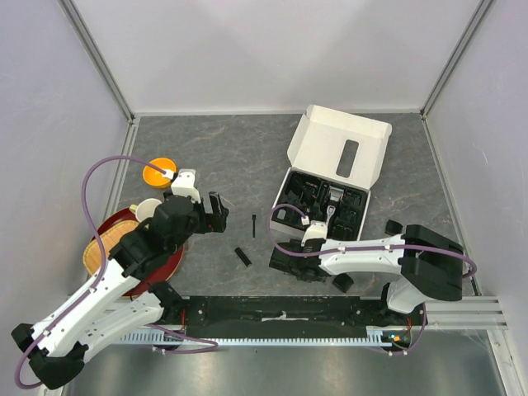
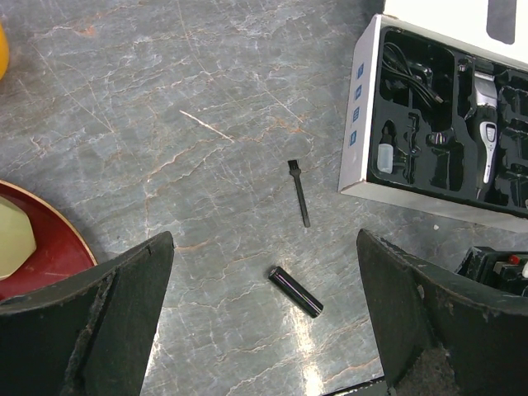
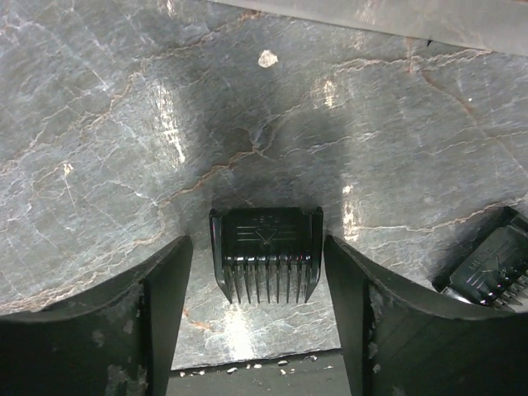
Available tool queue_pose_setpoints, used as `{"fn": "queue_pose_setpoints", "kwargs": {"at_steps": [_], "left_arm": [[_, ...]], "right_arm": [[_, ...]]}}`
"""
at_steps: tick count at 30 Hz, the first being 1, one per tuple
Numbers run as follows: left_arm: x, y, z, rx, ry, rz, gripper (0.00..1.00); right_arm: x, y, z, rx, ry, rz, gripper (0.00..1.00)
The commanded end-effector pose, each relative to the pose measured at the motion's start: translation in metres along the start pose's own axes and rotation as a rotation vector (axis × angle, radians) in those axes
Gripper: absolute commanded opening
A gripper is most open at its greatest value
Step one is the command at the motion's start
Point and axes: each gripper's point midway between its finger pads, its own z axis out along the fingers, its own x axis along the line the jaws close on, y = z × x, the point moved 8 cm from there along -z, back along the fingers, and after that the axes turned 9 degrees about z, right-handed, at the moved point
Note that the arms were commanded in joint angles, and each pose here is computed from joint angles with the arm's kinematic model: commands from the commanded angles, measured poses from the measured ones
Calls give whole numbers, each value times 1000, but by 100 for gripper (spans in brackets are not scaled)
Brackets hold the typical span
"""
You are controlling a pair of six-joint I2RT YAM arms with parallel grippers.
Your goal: Sort the hair-cutting tools
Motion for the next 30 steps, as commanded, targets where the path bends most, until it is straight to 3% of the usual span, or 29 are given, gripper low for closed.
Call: {"fn": "queue_pose_setpoints", "kwargs": {"at_steps": [1,15,22,30], "left_arm": [[0,7,2,-39,1,21,98],[2,5,1,-33,11,23,98],[5,5,0,-37,35,18,98],[8,4,-1,-41,63,7,98]], "right_arm": [[6,6,2,-41,7,36,68],[42,40,-37,-131,168,58,44],[56,77,-50,-215,198,88,43],[60,132,-37,-315,126,144,43]]}}
